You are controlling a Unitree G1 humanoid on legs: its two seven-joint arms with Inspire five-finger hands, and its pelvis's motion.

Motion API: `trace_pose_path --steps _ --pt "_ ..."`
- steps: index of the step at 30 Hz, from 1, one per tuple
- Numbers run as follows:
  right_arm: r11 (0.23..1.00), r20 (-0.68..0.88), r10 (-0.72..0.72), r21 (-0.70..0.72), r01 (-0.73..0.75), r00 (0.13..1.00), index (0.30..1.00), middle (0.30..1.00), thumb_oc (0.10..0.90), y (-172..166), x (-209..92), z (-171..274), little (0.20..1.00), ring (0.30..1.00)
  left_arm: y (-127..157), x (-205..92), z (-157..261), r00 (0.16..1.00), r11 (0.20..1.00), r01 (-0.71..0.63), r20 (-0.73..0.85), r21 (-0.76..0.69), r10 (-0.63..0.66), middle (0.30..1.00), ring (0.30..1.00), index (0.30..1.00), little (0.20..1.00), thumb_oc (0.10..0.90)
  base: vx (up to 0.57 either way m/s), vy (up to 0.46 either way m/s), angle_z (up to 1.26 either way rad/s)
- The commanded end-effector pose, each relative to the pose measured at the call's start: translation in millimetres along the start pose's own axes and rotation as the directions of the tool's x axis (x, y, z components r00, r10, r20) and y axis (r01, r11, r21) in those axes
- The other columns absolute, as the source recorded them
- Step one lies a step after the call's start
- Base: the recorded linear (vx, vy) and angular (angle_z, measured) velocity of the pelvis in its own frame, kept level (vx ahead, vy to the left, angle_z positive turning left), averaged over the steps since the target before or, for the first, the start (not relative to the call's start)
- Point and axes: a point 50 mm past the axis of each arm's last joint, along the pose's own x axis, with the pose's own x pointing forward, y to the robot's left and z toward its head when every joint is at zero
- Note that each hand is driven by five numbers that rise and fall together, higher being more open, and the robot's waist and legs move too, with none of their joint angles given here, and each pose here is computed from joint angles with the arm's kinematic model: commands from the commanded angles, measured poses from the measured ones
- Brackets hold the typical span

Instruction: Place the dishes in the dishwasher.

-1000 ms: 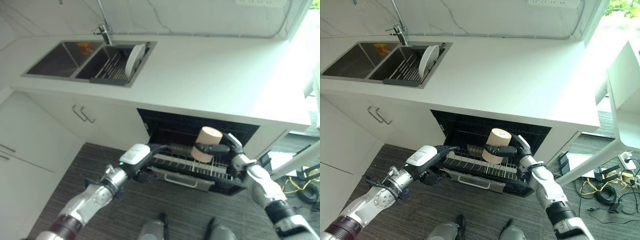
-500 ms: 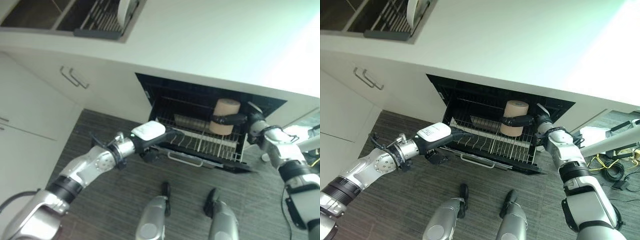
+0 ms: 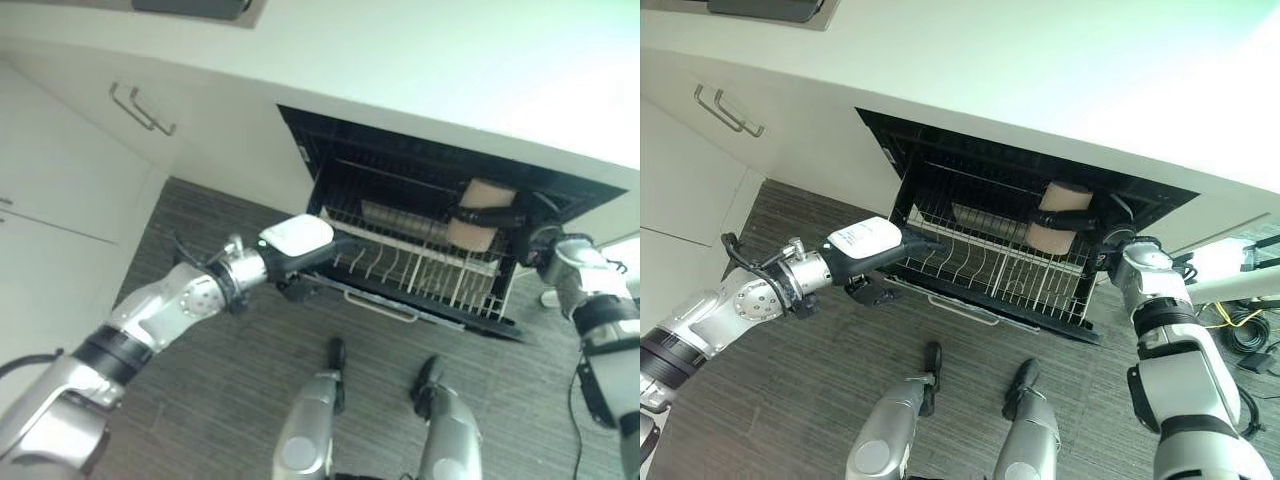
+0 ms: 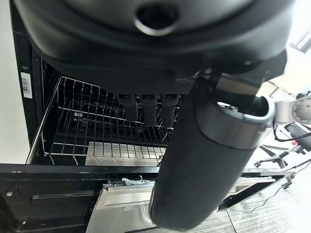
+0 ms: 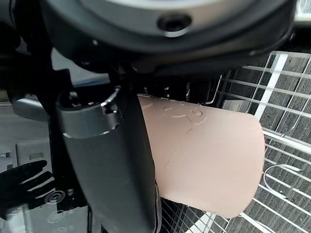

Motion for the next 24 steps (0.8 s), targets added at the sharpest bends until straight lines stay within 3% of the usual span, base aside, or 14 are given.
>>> trace_pose_path --steps 1,7,10,14,18,20,24 --pt "0.999 0.256 0.041 0.015 -0.046 0.966 0.3 0.3 0.4 6.0 1.7 58.0 0.3 0.3 38.4 4.0 21.5 0.981 0.989 -0.147 0.125 -0.004 0.147 0.9 0.9 0.9 0.9 0.8 -0.02 0.067 0.0" --pt "0.993 0.256 0.12 -0.022 -0.118 0.959 0.3 0.3 0.4 41.0 10.3 59.7 0.3 0.3 38.4 9.8 24.5 0.975 0.985 -0.172 0.14 -0.006 0.171 0.9 0.9 0.9 0.9 0.8 0.0 0.045 0.01" --pt "0.994 0.228 0.1 -0.072 -0.086 0.968 0.3 0.3 0.4 48.0 13.0 51.1 0.3 0.3 35.5 11.7 26.6 0.974 0.985 -0.175 0.144 -0.008 0.174 0.9 0.9 0.9 0.9 0.8 0.01 0.034 -0.05" --pt "0.994 0.206 0.061 -0.106 -0.04 0.977 0.3 0.3 0.4 45.5 13.5 41.5 0.3 0.3 31.1 12.4 27.1 0.974 0.984 -0.176 0.141 -0.012 0.175 0.9 0.9 0.9 0.9 0.8 0.01 0.009 -0.03" --pt "0.965 0.196 0.058 -0.262 -0.005 0.979 0.3 0.3 0.4 43.1 11.2 25.4 0.3 0.3 21.7 12.6 27.2 0.974 0.983 -0.181 0.136 -0.012 0.181 0.9 0.9 0.9 0.9 0.8 0.01 0.008 -0.02" --pt "0.944 0.199 -0.014 -0.319 0.079 0.98 0.3 0.3 0.4 27.3 6.7 17.5 0.3 0.3 14.9 11.2 27.3 0.972 0.981 -0.193 0.133 -0.014 0.193 0.9 0.9 0.9 0.9 0.8 0.01 0.012 -0.02" --pt "0.897 0.183 0.01 -0.436 0.072 0.983 0.3 0.3 0.4 15.8 1.3 8.9 0.3 0.3 14.1 9.9 27.5 0.972 0.98 -0.198 0.128 -0.015 0.198 0.9 0.9 0.9 0.9 0.8 0.0 0.0 0.0"
